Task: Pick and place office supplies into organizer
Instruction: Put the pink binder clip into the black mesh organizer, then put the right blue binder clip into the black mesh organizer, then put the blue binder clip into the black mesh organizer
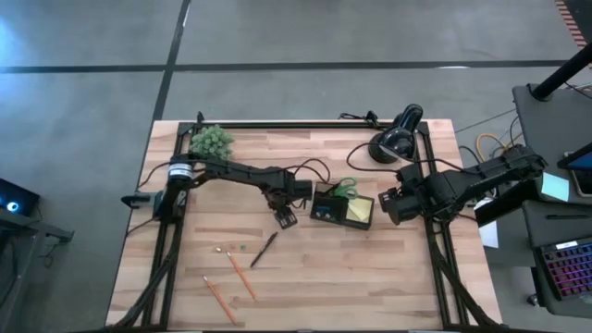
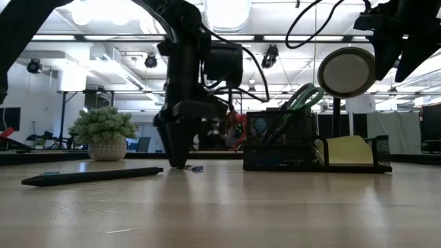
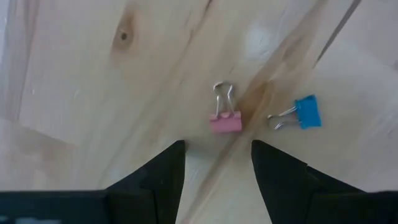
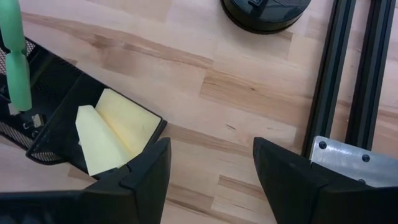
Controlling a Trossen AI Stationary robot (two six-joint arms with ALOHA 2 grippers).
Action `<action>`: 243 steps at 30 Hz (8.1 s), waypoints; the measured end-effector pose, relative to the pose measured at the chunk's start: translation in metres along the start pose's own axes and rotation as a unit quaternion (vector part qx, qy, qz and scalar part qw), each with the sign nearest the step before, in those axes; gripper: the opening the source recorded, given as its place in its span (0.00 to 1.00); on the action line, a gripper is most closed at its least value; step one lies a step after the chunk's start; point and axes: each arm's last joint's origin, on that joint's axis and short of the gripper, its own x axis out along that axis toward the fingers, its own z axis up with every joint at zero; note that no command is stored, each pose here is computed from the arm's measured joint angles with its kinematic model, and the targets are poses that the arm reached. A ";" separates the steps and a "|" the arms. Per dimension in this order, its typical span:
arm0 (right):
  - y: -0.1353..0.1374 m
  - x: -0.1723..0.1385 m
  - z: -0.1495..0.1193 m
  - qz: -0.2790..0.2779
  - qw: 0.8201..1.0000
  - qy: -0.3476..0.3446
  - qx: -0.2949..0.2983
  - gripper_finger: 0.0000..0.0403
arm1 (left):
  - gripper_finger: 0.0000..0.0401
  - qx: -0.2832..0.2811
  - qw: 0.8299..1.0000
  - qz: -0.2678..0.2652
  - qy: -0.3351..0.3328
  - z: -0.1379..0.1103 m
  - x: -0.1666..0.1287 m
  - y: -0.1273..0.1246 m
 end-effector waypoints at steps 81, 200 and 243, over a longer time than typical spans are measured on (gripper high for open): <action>0.000 0.000 0.000 -0.002 1.000 0.004 -0.028 0.54 | 0.10 -0.075 0.965 -0.125 -0.216 0.048 -0.034 -0.049; 0.001 -0.004 0.002 0.005 0.999 0.001 -0.038 0.54 | 0.15 -0.367 0.904 -0.050 -0.214 -0.017 -0.015 -0.073; 0.000 -0.004 0.002 0.004 1.000 0.003 -0.010 0.54 | 0.47 -0.221 0.935 -0.138 -0.242 0.031 -0.031 -0.075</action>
